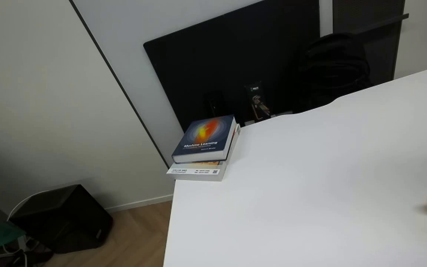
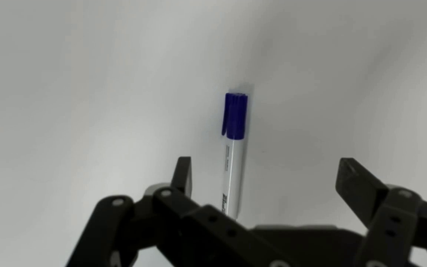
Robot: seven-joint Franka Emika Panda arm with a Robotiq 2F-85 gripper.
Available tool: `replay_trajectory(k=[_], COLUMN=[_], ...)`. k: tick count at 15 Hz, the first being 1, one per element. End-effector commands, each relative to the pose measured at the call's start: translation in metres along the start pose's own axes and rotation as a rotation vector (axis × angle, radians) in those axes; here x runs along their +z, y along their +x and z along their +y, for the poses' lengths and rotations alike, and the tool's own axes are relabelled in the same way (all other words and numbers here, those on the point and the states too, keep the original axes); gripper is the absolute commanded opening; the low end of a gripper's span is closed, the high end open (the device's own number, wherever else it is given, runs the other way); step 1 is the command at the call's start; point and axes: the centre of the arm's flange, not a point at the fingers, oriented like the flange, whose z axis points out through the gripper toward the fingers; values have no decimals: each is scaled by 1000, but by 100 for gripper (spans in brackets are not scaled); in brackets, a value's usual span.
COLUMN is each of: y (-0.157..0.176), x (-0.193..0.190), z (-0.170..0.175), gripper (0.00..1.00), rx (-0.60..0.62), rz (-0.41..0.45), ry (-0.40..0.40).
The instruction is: Put the marker inside the mug cup
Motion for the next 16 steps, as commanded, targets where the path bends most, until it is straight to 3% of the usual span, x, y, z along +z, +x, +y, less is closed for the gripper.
replay_trajectory(k=[1, 9, 16], y=[2, -1, -14], x=[25, 69, 84], z=[15, 22, 12], gripper=[100, 100, 100], rx=[26, 8, -15], rz=[-3, -10, -4], ry=[-11, -16, 23])
